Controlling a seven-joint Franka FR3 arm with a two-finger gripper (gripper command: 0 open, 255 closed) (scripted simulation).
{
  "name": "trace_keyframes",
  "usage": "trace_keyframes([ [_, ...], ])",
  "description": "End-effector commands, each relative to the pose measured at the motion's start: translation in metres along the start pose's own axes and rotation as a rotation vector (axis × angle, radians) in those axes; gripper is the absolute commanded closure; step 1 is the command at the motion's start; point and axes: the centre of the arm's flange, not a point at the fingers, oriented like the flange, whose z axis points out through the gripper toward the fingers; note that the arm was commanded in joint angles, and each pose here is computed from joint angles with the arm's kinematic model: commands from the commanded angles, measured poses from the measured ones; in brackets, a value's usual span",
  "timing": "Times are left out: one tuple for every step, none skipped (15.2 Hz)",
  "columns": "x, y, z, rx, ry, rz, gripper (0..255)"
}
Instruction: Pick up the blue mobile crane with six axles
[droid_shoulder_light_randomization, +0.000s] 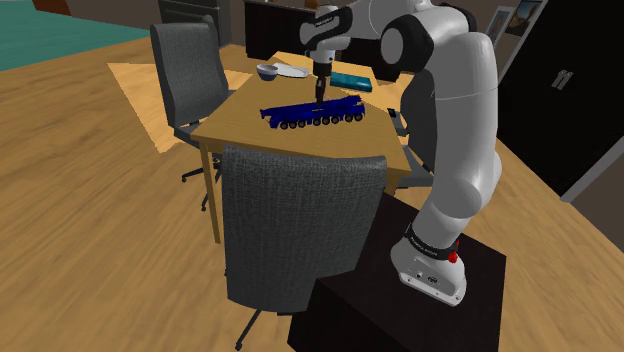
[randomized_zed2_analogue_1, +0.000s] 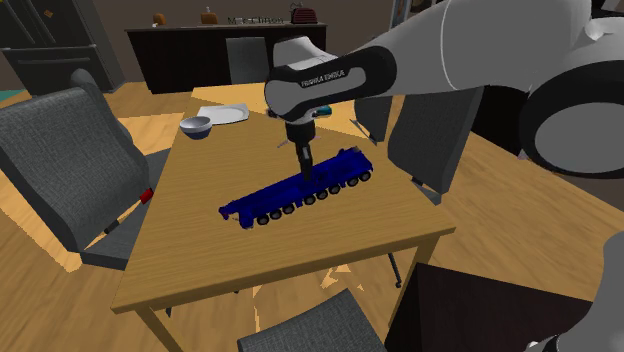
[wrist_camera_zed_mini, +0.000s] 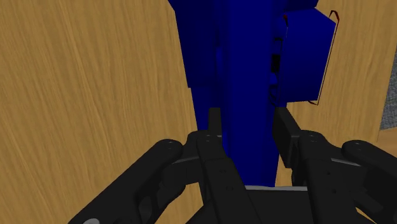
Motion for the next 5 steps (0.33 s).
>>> trace_keyframes([
  [-0.002, -0.001, -0.012, -0.002, 0.002, 0.000, 255],
  [-0.003, -0.001, -0.017, -0.002, 0.002, 0.000, 255],
  [-0.003, -0.001, -0.022, -0.002, 0.002, 0.000, 255],
  [-0.003, -0.001, -0.023, -0.002, 0.002, 0.000, 255],
  [-0.003, -0.001, -0.023, -0.002, 0.002, 0.000, 255],
])
